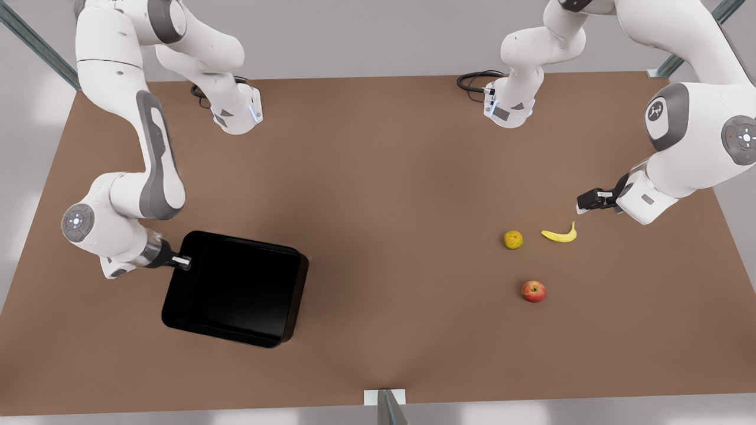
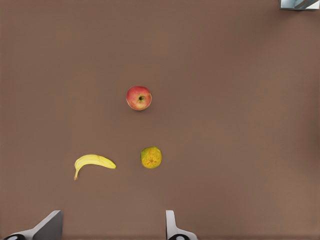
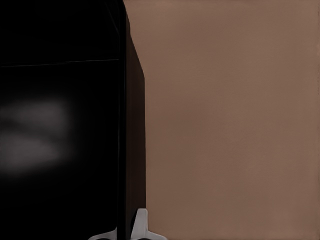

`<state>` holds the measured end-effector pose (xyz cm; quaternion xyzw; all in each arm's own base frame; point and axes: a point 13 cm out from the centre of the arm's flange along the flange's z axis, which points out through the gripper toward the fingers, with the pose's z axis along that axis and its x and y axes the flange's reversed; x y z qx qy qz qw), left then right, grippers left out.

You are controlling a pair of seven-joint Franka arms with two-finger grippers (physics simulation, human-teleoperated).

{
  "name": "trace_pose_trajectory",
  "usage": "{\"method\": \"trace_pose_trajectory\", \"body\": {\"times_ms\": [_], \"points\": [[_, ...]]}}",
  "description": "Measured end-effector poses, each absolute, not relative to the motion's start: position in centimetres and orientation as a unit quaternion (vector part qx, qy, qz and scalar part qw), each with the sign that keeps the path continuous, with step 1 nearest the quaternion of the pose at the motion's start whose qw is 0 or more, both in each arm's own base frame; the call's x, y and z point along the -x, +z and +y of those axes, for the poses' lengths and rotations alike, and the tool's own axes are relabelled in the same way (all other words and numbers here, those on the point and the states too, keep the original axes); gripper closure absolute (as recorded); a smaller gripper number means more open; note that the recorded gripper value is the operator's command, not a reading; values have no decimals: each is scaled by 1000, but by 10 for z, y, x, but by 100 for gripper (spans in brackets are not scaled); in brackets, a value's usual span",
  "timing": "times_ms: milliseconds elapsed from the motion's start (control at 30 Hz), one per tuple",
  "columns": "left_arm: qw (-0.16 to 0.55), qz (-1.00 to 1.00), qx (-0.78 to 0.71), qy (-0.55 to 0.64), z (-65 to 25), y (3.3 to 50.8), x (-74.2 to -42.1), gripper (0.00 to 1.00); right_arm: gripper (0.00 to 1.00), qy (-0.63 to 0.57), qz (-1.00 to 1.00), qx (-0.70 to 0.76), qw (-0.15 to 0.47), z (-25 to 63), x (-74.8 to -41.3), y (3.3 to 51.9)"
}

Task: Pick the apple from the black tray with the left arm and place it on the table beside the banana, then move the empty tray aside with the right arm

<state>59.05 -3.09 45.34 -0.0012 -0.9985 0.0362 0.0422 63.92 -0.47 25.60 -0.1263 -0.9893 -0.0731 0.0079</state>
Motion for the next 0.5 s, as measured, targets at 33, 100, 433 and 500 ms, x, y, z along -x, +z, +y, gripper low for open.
{"method": "trace_pose_trajectory", "body": {"times_ms": [33,100,433,500], "points": [[42,-998,1,36,-31,453,-590,0,85,-84,-989,125,10,-24,-638,252],[42,-998,1,35,-31,453,-590,0,85,-103,-989,108,13,-45,-636,242],[43,-999,1,29,-28,453,-589,0,77,-145,-987,-14,67,-82,-610,130],[41,-999,2,29,-28,455,-589,0,69,-148,-986,-37,68,-84,-608,120]]}}
